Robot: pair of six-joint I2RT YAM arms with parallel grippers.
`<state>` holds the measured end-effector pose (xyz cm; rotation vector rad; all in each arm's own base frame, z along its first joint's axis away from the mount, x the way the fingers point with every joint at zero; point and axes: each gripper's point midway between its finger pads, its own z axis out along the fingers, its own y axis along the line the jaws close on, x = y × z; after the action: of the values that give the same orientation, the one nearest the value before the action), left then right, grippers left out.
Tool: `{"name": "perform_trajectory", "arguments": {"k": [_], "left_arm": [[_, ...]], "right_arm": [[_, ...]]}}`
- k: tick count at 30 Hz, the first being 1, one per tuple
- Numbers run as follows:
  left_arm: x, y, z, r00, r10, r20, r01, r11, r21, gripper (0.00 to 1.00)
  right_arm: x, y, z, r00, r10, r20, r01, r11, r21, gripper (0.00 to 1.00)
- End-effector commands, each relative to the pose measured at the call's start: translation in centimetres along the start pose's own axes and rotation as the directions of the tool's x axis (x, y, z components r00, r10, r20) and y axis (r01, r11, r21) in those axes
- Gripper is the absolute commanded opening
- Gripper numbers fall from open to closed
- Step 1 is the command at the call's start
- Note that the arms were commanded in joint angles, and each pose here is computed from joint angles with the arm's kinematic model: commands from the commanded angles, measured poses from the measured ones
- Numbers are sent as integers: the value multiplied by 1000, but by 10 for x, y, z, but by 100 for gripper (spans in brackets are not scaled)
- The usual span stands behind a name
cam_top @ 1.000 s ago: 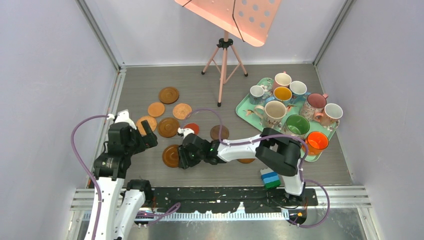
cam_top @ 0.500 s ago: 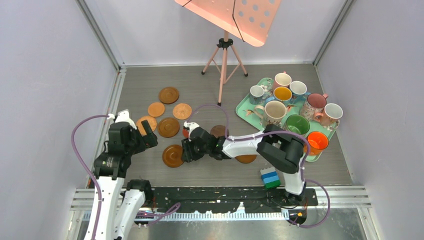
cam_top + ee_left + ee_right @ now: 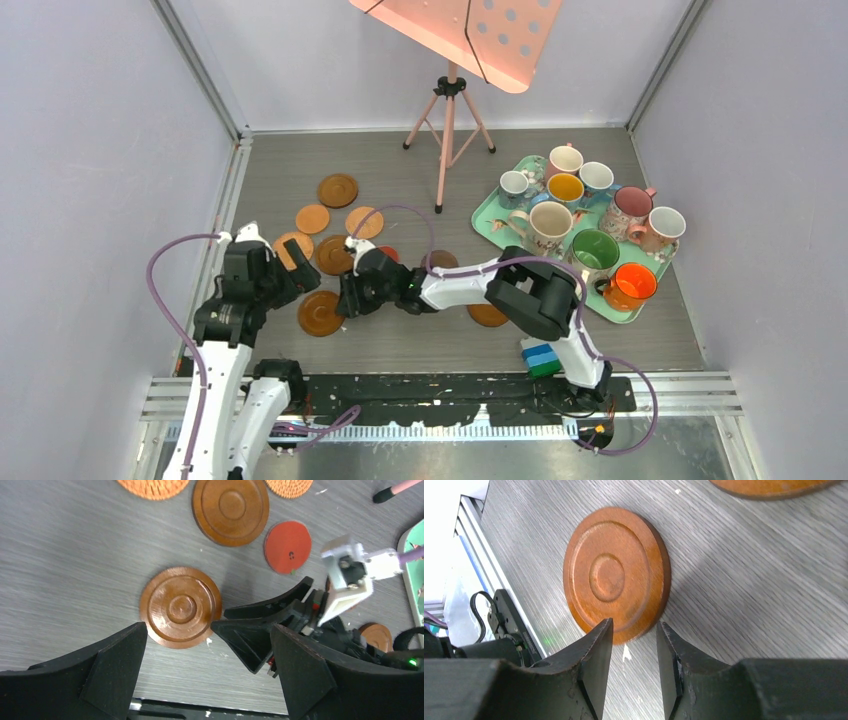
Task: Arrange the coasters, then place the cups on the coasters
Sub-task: Move the coaster to the center of the board.
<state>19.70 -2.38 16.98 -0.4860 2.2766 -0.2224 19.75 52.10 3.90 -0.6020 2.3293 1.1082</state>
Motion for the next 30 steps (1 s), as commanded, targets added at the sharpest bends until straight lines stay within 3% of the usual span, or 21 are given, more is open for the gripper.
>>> {"name": "perform_trajectory", "arguments": {"k": [1,4,9,14,17,25,30], "left_arm": [[29,-11,14,972,-209,-110,212,977,18,94],[50,-21,26,952,-257,-166,273,958,84,84],[78,-21,38,932,-267,-244,299,948,106,77],[95,-40,51,911,-260,-321,339,914,221,61],[94,-36,59,915,-271,-298,340,917,208,56],[84,-14,78,941,-264,-210,289,952,99,55],[75,0,88,950,-274,-150,281,960,24,40]], "right_arm": [[-38,9,-42,993,35,109,-30,999,-40,44],[-53,4,-84,985,48,165,-43,998,-35,43],[-38,-24,-131,982,8,188,-19,998,57,43],[-40,-38,-172,965,-31,259,-7,990,142,43],[-40,-41,-187,957,-41,287,-6,987,160,43],[-42,-45,-213,938,-55,342,-9,983,183,43],[-38,-49,-217,939,-50,341,-18,981,193,43]]}}
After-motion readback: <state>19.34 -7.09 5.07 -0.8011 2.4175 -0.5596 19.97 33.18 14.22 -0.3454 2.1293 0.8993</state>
